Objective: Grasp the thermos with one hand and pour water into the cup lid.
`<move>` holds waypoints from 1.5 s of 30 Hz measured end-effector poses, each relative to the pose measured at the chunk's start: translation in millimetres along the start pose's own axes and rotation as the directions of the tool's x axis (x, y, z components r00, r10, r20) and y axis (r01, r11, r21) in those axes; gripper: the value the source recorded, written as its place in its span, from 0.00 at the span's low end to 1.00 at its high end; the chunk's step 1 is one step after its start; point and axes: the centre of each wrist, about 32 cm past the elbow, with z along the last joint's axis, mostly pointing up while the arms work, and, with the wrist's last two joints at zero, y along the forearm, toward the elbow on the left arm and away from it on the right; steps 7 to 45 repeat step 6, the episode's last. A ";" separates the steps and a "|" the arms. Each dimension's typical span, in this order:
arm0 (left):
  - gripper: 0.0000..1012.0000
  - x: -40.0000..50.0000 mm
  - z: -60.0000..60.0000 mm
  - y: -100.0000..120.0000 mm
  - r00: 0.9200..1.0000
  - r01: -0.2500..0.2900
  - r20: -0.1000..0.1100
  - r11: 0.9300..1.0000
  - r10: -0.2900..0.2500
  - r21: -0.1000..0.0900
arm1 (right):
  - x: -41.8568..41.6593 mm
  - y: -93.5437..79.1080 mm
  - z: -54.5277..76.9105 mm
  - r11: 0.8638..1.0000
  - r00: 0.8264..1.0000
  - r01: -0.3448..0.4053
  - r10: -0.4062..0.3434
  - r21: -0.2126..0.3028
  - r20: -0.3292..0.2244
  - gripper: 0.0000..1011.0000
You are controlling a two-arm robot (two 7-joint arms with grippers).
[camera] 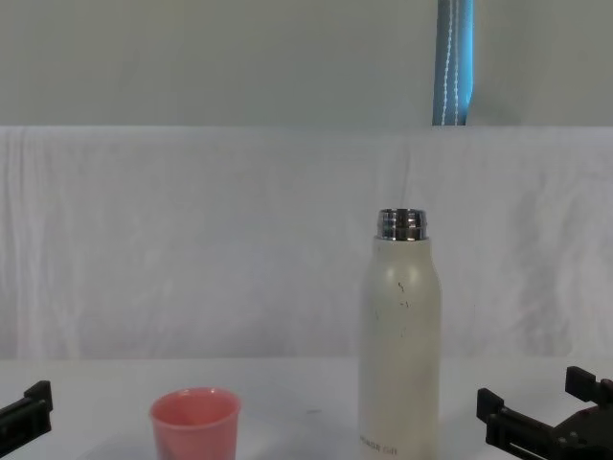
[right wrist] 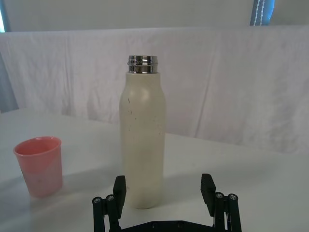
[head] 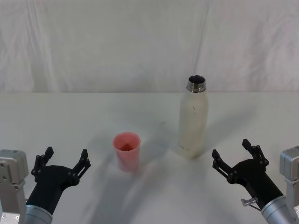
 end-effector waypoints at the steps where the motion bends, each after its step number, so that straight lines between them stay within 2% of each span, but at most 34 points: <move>1: 0.99 0.0 0.0 0.0 1.000 0.000 0.000 1.000 0.000 0.000 | 0.0 0.0 0.0 1.000 1.000 0.000 0.000 0.000 0.000 0.99; 45: 0.99 0.0 0.0 0.0 1.000 0.000 0.000 1.000 0.000 0.000 | 0.1 -0.2 -0.1 1.000 1.000 0.001 -0.001 0.000 -0.001 0.99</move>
